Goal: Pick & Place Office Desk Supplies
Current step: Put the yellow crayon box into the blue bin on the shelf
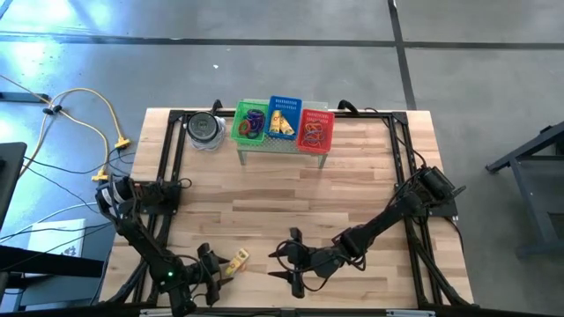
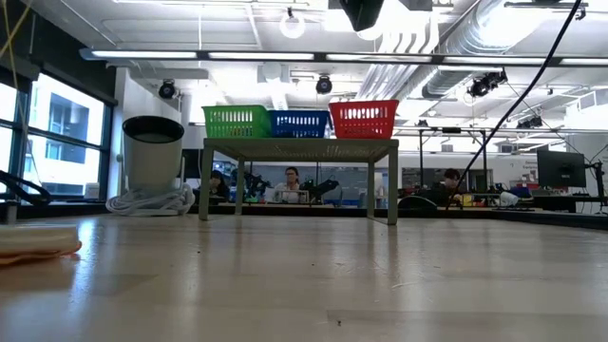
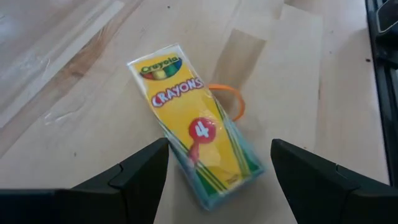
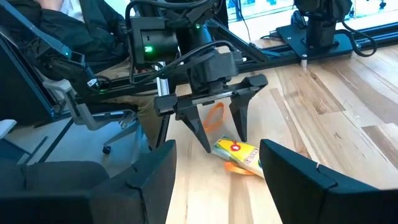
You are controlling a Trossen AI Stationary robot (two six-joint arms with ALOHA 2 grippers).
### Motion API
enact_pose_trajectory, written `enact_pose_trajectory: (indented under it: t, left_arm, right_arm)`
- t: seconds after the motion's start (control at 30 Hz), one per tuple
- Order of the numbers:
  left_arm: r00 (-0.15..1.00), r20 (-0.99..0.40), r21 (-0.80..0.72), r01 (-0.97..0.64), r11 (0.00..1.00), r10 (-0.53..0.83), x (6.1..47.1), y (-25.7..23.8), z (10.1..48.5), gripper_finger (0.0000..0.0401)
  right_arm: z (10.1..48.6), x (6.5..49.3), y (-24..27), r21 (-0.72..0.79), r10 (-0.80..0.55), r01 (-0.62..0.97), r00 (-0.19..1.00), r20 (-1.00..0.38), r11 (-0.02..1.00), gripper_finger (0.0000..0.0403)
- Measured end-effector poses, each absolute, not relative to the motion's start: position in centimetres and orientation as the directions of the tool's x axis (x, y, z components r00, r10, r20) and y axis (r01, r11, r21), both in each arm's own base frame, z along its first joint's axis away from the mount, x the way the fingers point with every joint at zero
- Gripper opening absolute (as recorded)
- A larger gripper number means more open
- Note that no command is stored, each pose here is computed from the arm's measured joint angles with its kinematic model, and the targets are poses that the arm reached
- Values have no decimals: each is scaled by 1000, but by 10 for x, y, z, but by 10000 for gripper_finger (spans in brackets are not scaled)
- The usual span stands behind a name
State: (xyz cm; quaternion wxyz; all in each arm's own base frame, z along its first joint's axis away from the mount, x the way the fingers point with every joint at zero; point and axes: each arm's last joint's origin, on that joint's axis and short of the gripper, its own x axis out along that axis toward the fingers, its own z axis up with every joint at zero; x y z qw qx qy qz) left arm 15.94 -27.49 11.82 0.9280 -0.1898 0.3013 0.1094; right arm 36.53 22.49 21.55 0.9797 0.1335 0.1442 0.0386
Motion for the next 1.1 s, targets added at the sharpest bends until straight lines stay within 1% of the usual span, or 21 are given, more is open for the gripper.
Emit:
enact_pose_trajectory:
  t: [0.33, 0.63, 0.9, 1.0, 1.1]
  left_arm:
    - [755, -652, -274, -323, 906, 72, 168, -271, 116, 275]
    - [748, -651, -230, -353, 907, 126, 169, -271, 96, 275]
    - [743, -659, -222, -347, 911, 122, 166, -272, 94, 275]
    - [741, -660, -220, -347, 912, 123, 166, -272, 94, 265]
    - [733, -669, -211, -347, 914, 124, 166, -271, 93, 241]
  right_arm:
    - [215, 365, 225, 271, 114, -36, 955, -275, 962, 219]
    - [215, 365, 225, 271, 114, -36, 955, -276, 962, 219]
    - [215, 365, 225, 270, 114, -36, 954, -276, 962, 219]
    - [215, 365, 225, 270, 114, -36, 954, -276, 962, 219]
    - [215, 365, 225, 270, 114, -36, 954, -276, 962, 219]
